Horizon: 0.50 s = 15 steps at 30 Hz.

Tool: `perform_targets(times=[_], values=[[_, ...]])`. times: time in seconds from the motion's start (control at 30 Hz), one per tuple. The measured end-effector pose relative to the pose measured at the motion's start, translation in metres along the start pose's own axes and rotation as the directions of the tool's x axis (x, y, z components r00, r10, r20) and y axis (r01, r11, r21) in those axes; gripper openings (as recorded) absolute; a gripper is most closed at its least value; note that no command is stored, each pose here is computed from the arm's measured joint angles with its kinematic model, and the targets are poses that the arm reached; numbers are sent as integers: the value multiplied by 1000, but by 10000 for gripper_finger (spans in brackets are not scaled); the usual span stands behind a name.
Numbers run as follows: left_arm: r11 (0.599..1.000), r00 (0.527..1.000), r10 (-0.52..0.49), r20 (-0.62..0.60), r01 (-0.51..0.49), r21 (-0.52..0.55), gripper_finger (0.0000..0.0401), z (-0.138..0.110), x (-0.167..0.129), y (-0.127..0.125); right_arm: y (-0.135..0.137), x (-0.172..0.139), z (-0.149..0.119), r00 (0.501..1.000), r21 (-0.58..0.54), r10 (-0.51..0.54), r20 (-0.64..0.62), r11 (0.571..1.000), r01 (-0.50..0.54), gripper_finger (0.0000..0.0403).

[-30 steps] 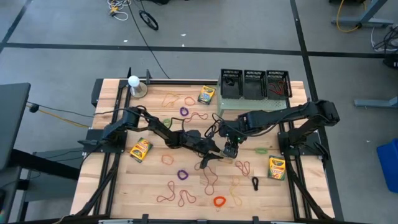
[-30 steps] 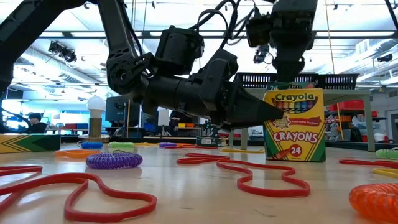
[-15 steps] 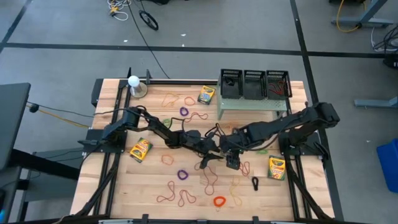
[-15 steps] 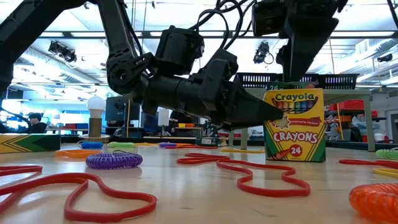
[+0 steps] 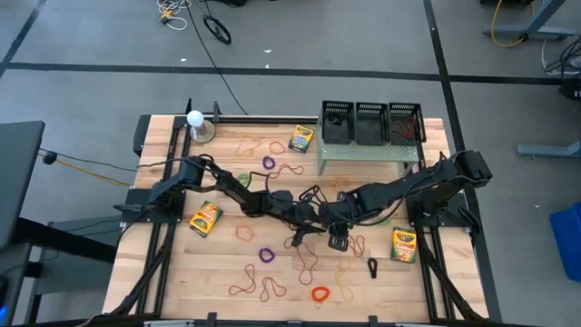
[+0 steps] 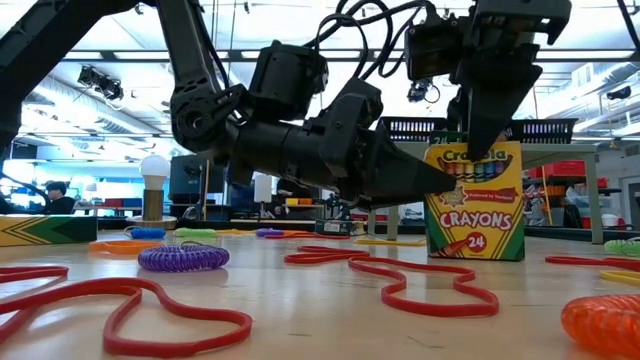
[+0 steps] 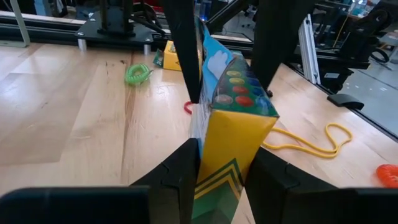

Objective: Pick & Place Office Desk Supplies
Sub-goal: Put the yellow crayon box into the middle black basket on the shelf

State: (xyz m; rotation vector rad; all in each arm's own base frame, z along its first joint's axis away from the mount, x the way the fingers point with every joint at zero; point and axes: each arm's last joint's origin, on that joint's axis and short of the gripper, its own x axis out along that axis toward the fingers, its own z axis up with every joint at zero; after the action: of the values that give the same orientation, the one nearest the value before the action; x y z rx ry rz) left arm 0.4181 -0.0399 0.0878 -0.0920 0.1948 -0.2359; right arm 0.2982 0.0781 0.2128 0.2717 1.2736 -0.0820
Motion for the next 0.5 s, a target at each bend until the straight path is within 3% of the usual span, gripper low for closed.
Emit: perform_targets(times=[0.17, 0.33, 0.5], values=[[1000, 1000, -13, -10, 13, -6, 120, 0, -1, 0, 3, 0, -2, 1000, -14, -25, 17, 1000, 26, 112], [1000, 1000, -11, -14, 11, -11, 126, 0, -10, -1, 5, 0, -1, 998, -21, -42, 40, 999, 43, 103], [1000, 1000, -5, -12, 5, -24, 180, 5, -22, 2, 5, 0, -3, 999, -48, -49, 24, 998, 50, 103]])
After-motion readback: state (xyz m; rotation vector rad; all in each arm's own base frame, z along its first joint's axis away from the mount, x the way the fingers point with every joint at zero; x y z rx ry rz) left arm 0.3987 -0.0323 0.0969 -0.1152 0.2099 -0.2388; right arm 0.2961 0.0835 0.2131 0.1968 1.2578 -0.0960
